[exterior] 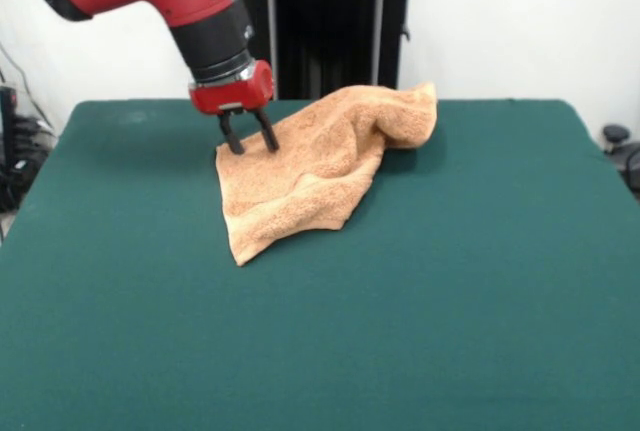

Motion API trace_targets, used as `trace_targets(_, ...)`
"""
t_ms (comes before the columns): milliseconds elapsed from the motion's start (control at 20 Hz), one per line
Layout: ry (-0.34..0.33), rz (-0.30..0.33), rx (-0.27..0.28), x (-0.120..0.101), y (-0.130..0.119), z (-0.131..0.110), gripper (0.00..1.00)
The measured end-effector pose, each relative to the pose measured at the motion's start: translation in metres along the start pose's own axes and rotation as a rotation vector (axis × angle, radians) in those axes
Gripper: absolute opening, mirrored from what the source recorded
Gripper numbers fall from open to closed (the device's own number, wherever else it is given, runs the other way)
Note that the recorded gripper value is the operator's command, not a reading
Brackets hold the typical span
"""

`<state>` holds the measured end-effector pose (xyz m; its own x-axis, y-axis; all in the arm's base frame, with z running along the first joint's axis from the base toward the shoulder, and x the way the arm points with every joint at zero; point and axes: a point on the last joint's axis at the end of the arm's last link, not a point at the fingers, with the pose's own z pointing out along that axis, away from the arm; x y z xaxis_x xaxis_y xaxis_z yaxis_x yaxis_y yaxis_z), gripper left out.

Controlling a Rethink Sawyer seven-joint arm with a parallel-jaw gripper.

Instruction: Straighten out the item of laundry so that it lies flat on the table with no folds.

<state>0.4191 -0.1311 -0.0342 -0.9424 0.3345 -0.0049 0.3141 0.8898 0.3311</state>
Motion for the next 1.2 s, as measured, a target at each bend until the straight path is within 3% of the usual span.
trace_targets(1200, 0.004, 0.019, -0.022, -0.0013, -0.0026, -0.0006, 1.0)
